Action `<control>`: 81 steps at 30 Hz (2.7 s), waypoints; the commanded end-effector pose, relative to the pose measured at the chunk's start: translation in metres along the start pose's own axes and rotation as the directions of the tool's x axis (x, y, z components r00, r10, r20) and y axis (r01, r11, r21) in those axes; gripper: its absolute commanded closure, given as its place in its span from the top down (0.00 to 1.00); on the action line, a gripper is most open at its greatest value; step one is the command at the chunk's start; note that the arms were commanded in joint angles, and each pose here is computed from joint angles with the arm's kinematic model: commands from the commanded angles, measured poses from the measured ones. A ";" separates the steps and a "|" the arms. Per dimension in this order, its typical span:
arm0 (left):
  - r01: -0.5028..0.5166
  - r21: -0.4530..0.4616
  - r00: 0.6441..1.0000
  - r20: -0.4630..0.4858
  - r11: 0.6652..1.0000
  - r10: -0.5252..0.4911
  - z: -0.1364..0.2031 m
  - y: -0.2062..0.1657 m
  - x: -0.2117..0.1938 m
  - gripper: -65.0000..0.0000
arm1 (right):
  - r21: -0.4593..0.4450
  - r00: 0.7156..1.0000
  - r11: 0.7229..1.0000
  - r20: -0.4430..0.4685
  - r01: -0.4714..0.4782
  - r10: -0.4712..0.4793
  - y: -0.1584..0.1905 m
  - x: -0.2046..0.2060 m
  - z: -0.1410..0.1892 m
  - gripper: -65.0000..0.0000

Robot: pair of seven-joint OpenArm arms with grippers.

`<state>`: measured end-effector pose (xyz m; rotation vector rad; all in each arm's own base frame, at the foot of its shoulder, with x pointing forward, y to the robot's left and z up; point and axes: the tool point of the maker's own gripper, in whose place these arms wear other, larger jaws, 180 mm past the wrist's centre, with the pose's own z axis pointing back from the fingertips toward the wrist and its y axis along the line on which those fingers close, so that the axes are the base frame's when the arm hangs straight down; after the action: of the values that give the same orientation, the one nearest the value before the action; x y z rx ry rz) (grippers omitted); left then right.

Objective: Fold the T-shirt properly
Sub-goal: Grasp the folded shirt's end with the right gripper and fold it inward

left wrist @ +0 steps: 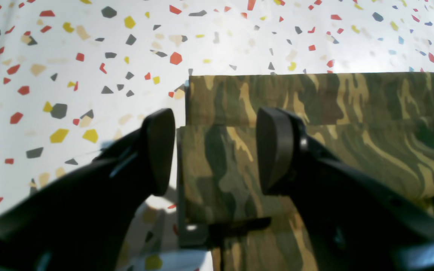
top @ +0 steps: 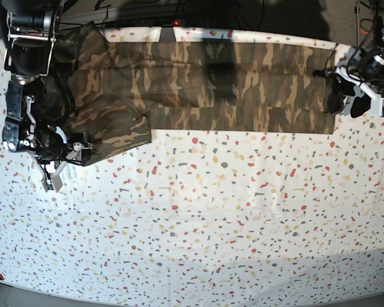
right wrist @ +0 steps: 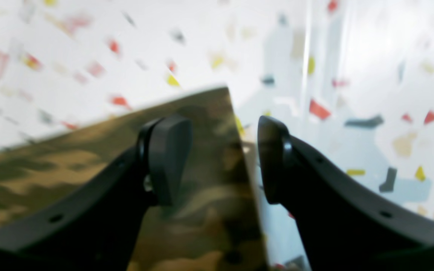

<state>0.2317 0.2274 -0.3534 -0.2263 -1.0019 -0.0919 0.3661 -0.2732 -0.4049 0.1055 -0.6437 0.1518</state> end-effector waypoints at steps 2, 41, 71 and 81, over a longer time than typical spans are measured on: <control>0.016 -0.009 0.999 0.046 1.000 -0.015 0.003 0.000 0.013 0.52 | -0.048 0.999 0.997 -0.009 -0.054 0.054 -0.013 0.014 0.000 0.49; 0.015 -0.009 0.999 0.043 1.000 -0.014 0.003 0.000 0.013 0.52 | 0.172 0.971 0.962 -0.074 -0.214 0.229 0.045 0.060 0.042 0.00; 0.015 -0.008 0.999 0.037 1.000 -0.015 0.003 0.000 0.012 0.52 | 0.581 0.905 0.751 -0.054 -0.316 0.423 0.196 -0.093 0.133 0.00; 0.015 -0.008 0.999 0.037 1.000 -0.015 0.003 0.000 0.012 0.52 | 0.608 0.909 0.736 -0.054 -0.298 0.412 0.201 -0.094 0.137 0.30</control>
<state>0.2294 0.2274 -0.3552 -0.2260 -0.9928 -0.0910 0.1724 -0.1060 -0.3512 0.5614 -0.3736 0.7230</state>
